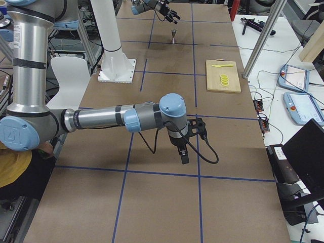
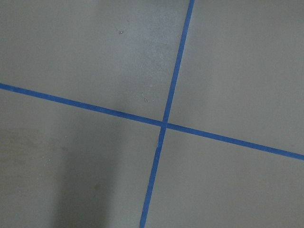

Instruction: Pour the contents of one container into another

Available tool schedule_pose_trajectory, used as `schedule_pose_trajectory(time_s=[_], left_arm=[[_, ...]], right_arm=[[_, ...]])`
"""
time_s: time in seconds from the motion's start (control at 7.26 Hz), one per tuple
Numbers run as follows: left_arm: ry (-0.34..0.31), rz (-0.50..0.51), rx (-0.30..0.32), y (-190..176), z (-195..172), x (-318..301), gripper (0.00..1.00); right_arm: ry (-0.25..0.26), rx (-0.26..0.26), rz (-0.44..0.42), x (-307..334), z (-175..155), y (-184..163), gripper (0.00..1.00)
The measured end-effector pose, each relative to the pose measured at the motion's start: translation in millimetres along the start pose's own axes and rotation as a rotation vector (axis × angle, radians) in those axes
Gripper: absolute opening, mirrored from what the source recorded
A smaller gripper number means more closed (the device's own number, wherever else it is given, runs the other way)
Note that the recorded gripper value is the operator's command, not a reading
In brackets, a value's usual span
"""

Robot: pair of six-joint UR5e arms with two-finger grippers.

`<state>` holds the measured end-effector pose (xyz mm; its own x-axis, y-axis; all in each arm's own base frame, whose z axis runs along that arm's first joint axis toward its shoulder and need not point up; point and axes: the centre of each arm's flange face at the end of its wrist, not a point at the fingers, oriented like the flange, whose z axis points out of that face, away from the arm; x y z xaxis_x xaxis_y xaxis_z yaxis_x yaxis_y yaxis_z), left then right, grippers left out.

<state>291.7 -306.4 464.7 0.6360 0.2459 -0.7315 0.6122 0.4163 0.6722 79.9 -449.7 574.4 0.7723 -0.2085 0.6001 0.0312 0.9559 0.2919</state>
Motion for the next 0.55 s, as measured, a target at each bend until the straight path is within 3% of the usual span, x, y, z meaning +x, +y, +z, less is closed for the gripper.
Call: schedule_pose_trajectory(time_s=[0.55], left_arm=[[-0.073, 0.007, 0.073, 66.5, -1.6, 16.9, 1.0]], right_arm=[[0.0, -0.001, 0.002, 0.6, 0.1, 1.4, 1.0]])
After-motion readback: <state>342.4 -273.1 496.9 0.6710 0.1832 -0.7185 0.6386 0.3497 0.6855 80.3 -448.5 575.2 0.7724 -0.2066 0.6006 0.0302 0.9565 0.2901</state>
